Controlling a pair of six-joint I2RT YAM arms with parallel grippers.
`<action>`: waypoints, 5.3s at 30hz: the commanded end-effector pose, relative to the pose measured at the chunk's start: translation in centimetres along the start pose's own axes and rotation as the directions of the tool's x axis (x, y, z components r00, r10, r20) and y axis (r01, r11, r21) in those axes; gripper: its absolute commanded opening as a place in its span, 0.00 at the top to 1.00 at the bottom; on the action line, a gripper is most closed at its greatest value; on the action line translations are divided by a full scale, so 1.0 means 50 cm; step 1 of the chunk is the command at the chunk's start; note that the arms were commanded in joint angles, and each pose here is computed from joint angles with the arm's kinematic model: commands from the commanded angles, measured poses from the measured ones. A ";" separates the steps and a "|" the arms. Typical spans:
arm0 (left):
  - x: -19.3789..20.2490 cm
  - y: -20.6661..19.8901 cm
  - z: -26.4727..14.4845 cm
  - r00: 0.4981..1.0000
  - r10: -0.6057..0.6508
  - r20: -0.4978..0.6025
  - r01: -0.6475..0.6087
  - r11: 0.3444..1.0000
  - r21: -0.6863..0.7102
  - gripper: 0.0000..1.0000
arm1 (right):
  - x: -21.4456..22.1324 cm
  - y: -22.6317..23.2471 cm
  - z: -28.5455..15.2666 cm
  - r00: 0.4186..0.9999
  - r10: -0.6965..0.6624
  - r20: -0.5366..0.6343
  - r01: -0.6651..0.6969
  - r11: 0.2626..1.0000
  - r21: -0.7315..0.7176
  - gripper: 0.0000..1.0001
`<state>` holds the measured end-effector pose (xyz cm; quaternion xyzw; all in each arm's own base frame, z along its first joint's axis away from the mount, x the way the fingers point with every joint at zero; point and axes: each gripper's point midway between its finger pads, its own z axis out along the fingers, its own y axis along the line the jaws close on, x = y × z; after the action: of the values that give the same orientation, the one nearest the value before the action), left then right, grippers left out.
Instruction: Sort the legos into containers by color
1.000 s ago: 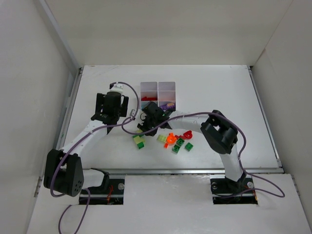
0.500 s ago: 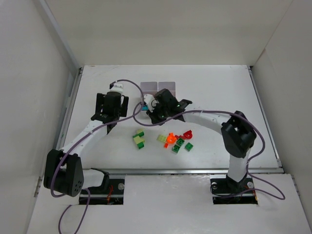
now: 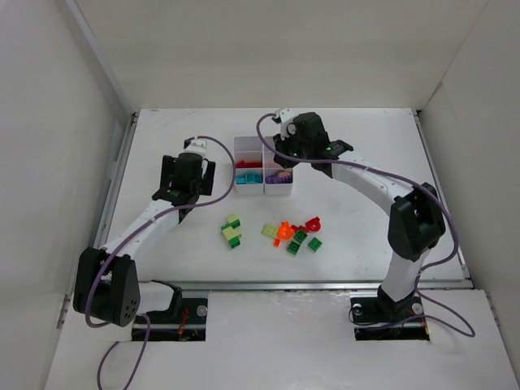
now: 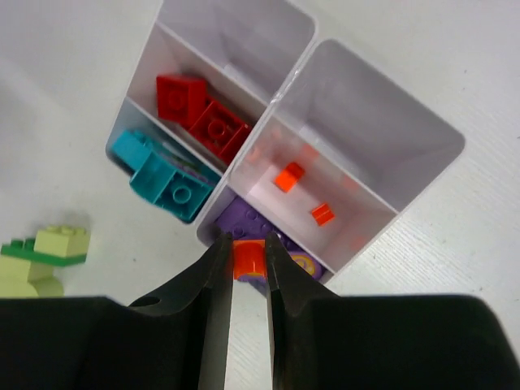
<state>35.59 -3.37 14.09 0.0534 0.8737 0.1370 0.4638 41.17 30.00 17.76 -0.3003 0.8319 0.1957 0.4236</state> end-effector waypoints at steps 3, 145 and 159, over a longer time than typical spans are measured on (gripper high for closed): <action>-0.018 -0.005 0.001 1.000 -0.006 0.028 0.006 1.000 0.007 0.00 | -0.065 -0.028 0.031 0.988 0.118 0.100 -0.125 0.990 0.062 1.00; 0.011 -0.038 -0.002 0.998 0.051 0.028 -0.051 0.998 0.029 0.00 | 0.304 0.155 -0.003 0.879 -0.333 -0.342 0.192 0.903 -0.385 0.43; 0.015 -0.037 -0.005 0.998 0.051 0.028 -0.051 0.998 0.029 0.00 | 0.374 0.144 -0.005 0.836 -0.314 -0.451 0.199 0.938 -0.283 0.60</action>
<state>35.04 -5.20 11.94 0.0970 0.8770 0.1388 0.4496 27.30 28.67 2.51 -0.5073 0.8302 0.1584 0.1683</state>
